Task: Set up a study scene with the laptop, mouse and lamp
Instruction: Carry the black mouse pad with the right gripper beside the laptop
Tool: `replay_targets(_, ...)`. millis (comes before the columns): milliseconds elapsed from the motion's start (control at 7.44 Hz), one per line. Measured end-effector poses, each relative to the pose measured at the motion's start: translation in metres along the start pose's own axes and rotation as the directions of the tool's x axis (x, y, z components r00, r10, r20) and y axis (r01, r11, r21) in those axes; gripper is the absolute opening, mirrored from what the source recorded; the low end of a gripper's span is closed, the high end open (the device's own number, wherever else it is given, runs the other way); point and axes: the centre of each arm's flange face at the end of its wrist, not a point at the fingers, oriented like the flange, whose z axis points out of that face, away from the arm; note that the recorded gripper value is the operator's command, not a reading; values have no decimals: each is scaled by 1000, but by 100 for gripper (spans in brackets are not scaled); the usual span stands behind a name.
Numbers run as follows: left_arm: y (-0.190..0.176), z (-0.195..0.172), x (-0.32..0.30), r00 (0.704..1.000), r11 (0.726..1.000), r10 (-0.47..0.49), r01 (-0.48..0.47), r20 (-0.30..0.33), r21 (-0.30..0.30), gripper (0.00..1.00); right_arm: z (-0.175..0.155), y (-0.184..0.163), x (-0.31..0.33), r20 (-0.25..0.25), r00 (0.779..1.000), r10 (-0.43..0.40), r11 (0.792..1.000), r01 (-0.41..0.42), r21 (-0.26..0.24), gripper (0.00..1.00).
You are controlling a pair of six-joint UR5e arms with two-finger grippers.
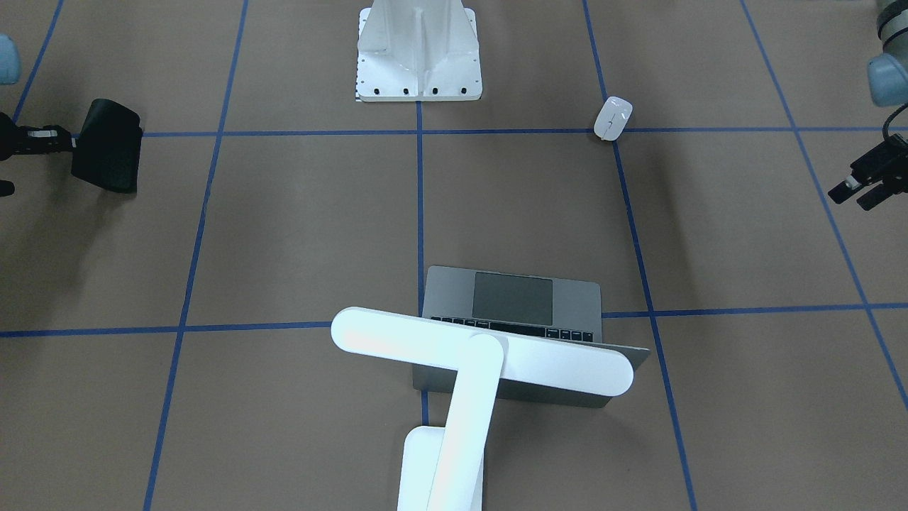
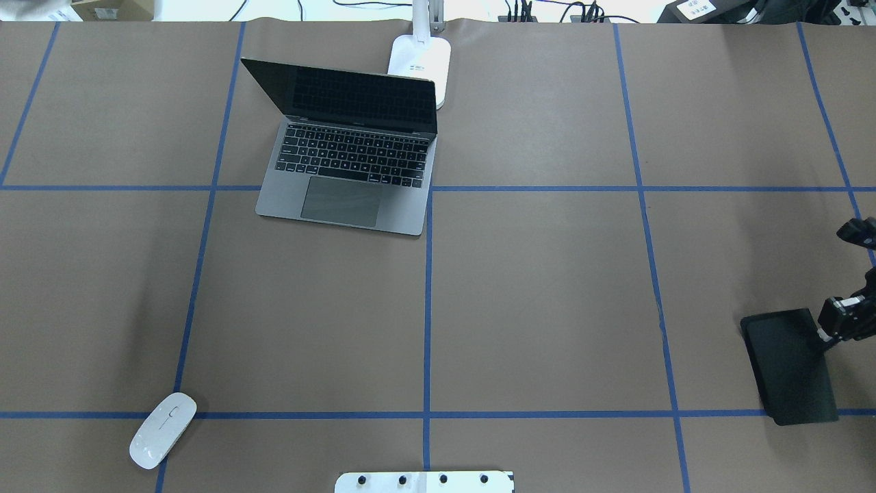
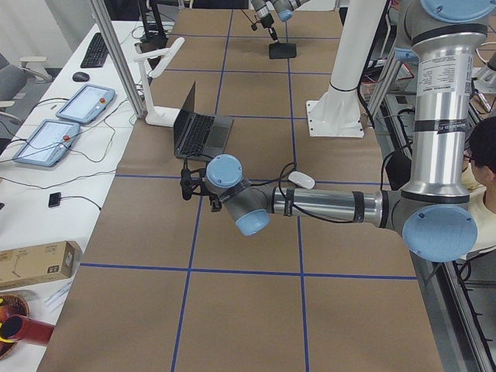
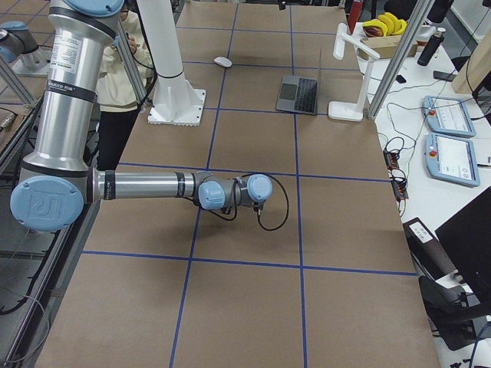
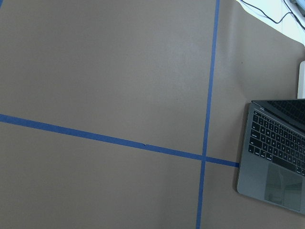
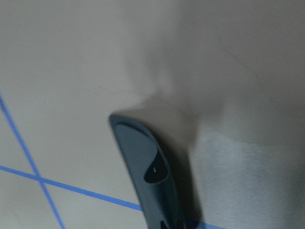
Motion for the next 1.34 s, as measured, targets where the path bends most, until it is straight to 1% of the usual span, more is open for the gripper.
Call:
replay_targets(269, 0, 1, -2, 1000, 1000, 8, -8, 2, -2, 99, -38, -4, -52, -49, 999, -3, 993, 9, 119, 0)
replay_targets(403, 0, 1, -2, 1000, 1000, 9, -9, 2, -2, 99, -58, -15, -79, -61, 998, 11, 983, 0, 184, 0)
replay_targets(538, 0, 1, -2, 1000, 1000, 10, -10, 2, -2, 99, -75, -29, -110, -72, 997, 39, 968, -19, 250, 0)
replay_targets(672, -1, 1, -2, 1000, 1000, 11, -11, 1, -2, 99, -88, -45, -146, -83, 994, 76, 947, -46, 318, 0)
replay_targets(807, -1, 1, -1, 1000, 1000, 11, -11, 1, -2, 99, -91, -58, -184, -91, 989, 118, 924, -76, 375, 0)
replay_targets(1076, -1, 1, -1, 1000, 1000, 11, -11, 1, -2, 99, -73, -76, -254, -96, 977, 189, 877, -124, 463, 0)
replay_targets(1210, -1, 1, -1, 1000, 1000, 11, -11, 1, -1, 99, -63, -81, -285, -92, 972, 215, 856, -142, 497, 0)
replay_targets(1345, -1, 0, -1, 1000, 1000, 11, -11, 1, -1, 99, -59, -85, -315, -95, 969, 229, 840, -148, 522, 0)
